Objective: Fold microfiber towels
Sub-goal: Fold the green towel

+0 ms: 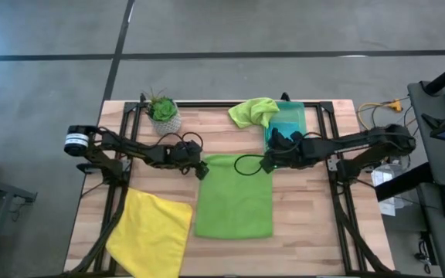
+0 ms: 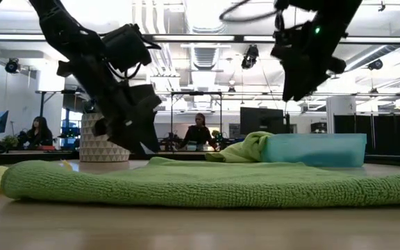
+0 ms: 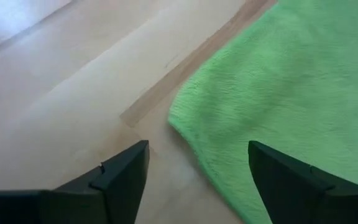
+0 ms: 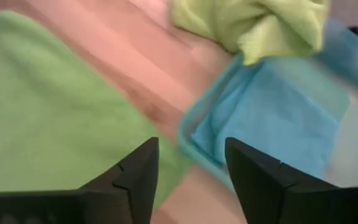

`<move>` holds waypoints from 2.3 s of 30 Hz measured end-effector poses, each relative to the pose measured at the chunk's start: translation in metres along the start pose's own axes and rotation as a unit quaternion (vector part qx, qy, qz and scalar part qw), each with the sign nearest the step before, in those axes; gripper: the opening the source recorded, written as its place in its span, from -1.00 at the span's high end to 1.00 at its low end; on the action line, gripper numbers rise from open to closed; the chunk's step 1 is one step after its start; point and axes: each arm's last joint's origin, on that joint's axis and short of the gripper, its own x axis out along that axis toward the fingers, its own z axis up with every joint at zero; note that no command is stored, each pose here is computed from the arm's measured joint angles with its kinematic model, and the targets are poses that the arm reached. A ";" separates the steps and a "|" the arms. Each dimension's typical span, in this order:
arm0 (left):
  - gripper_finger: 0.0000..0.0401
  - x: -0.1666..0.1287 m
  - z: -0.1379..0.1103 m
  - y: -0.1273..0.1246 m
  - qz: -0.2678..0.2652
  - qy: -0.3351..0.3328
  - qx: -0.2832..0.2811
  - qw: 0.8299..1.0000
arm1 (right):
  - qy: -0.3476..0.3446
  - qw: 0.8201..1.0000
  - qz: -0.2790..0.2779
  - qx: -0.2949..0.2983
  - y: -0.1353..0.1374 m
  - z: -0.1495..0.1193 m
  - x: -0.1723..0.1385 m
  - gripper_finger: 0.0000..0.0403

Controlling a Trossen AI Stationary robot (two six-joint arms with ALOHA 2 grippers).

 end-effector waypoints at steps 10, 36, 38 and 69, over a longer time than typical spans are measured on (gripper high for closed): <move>-0.19 -0.032 0.010 -0.015 -0.220 0.069 0.006 0.973 | 0.048 0.962 0.261 -0.070 0.037 -0.038 -0.044 0.07; 0.98 0.010 -0.007 -0.101 -0.421 0.098 0.071 0.899 | 0.228 0.921 0.259 0.181 0.079 -0.202 -0.023 0.94; 0.99 0.018 -0.005 -0.108 -0.423 0.097 0.071 0.898 | 0.229 0.923 0.247 0.185 0.084 -0.206 -0.018 0.95; 1.00 0.062 -0.019 -0.121 -0.387 0.149 0.047 0.909 | 0.198 0.869 0.438 0.115 0.127 -0.195 -0.025 0.96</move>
